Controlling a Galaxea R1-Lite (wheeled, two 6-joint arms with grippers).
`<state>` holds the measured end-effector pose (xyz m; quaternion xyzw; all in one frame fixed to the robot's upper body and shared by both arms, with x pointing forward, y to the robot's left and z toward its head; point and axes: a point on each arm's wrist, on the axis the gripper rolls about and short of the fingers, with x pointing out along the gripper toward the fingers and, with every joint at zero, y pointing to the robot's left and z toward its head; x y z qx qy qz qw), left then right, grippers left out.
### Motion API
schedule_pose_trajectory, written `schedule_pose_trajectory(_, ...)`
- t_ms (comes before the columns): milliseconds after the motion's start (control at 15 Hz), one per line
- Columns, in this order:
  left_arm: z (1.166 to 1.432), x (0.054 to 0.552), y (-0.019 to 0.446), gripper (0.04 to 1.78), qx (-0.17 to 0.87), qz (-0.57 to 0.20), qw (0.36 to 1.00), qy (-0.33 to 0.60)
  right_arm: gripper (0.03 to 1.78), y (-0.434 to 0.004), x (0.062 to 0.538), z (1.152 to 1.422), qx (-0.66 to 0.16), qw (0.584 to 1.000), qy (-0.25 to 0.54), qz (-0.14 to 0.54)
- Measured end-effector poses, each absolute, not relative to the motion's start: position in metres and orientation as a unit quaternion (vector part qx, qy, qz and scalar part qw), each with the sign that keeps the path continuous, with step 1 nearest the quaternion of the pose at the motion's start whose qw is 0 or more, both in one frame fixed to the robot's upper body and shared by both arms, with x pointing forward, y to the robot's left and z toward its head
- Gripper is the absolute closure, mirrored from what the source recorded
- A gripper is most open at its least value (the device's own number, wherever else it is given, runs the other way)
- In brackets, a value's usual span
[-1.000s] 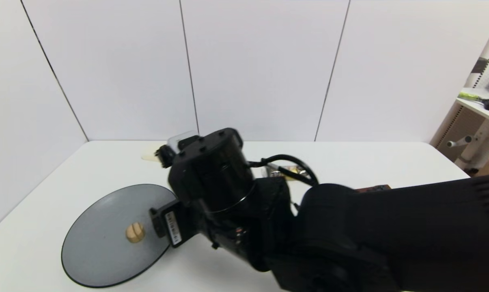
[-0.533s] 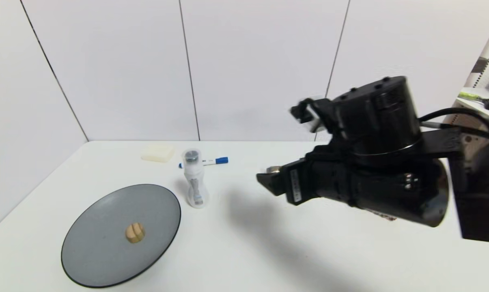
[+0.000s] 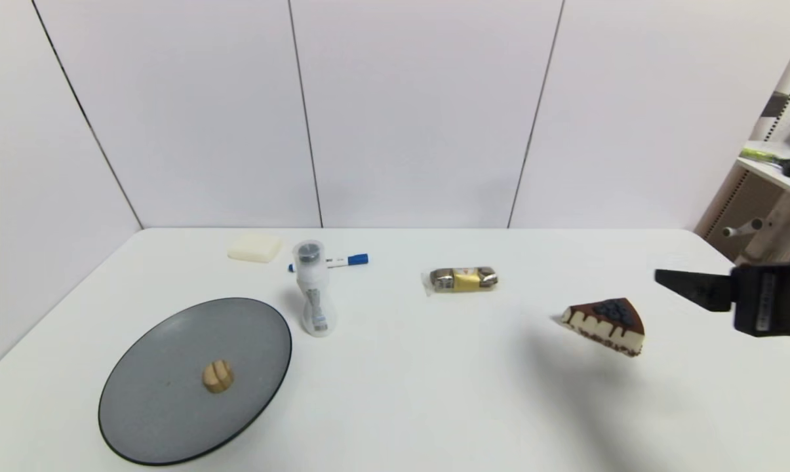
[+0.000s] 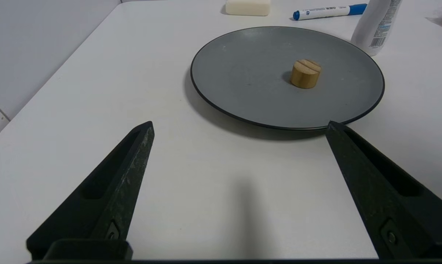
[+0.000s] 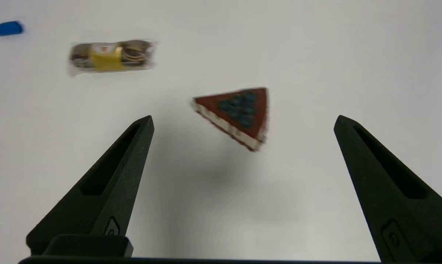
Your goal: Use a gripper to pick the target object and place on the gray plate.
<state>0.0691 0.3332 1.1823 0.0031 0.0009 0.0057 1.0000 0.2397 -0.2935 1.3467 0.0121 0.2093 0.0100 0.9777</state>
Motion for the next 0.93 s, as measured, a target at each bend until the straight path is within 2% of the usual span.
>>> schedule_pose_trajectory(400,1.182,0.069,0.333,0.13,0.003,0.006,1.000,0.001,0.12,-0.339,0.158,1.320,-0.010,0.984,0.150,-0.096)
schedule_pose_trajectory(933,1.182,0.069,0.333,0.13,0.003,0.006,1.000,0.001,0.12,-0.340,0.091,1.258,-0.054,0.992,0.078,-0.080)
